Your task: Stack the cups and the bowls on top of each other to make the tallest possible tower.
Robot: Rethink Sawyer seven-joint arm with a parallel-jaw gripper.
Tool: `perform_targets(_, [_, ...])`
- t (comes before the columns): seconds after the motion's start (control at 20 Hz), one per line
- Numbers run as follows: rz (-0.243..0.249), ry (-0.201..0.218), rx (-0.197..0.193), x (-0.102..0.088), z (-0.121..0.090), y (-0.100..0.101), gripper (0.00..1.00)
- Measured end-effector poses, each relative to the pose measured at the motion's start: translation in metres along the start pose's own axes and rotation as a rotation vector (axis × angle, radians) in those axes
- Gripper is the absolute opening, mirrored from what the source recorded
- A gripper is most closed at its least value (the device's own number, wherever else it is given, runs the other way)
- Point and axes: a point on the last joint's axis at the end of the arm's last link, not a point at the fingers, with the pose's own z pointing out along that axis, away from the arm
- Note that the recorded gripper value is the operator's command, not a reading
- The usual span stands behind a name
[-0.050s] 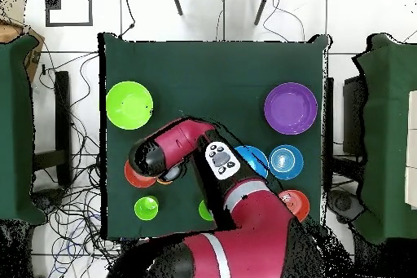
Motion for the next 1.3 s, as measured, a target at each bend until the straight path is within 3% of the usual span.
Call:
perform_targets(0.85, [0.015, -0.068, 0.042, -0.025, -0.027, -0.022, 0.00])
perform_targets(1.3, [-0.045, -0.093, 0.115, -0.020, -0.015, -0.034, 0.00])
